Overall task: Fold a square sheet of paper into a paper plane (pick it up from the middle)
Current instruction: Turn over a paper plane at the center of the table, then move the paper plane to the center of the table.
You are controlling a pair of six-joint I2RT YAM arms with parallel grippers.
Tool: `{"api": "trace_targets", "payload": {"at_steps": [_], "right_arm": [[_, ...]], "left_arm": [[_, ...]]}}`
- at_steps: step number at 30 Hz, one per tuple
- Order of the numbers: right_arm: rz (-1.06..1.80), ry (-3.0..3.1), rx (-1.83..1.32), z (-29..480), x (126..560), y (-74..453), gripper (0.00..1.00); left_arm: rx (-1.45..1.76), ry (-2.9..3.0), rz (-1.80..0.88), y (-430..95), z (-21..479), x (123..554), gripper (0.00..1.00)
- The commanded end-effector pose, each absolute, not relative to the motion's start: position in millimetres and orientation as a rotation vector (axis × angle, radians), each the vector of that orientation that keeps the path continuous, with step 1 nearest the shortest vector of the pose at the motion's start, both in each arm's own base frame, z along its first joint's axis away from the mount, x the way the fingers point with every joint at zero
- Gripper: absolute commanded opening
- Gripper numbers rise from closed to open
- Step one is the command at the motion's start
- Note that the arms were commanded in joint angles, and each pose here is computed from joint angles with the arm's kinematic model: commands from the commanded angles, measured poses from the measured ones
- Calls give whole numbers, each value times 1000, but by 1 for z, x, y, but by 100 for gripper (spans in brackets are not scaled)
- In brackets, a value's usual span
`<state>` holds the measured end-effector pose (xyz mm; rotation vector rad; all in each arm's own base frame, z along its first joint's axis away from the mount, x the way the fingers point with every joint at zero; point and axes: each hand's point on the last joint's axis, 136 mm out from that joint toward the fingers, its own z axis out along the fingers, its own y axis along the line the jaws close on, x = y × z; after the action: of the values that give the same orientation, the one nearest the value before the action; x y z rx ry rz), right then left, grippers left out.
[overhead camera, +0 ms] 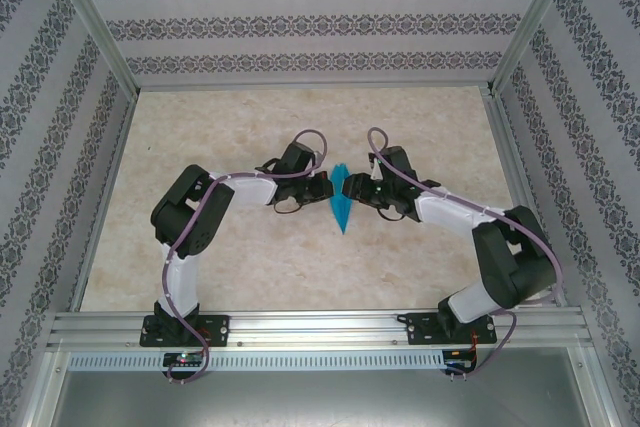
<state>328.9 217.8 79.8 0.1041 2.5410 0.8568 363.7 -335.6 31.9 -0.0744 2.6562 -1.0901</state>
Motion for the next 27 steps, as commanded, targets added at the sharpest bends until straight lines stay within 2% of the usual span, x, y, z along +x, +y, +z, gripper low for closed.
{"api": "trace_targets", "payload": {"at_steps": [1,6,14,19,27], "right_arm": [[826,2556,12,81,333,227,48],[797,2592,-54,76,332,235,45],[768,2537,-73,98,326,233,41],[742,2570,-65,88,321,233,37],[686,2651,-25,66,322,231,41]], "left_arm": [[-81,2576,-1158,-334,49,373,0],[-74,2574,-1173,-335,49,372,0],[-70,2559,-1204,-337,54,371,0],[-61,2552,-1201,-337,58,371,0],[-74,2566,-1197,-336,54,370,0]]}}
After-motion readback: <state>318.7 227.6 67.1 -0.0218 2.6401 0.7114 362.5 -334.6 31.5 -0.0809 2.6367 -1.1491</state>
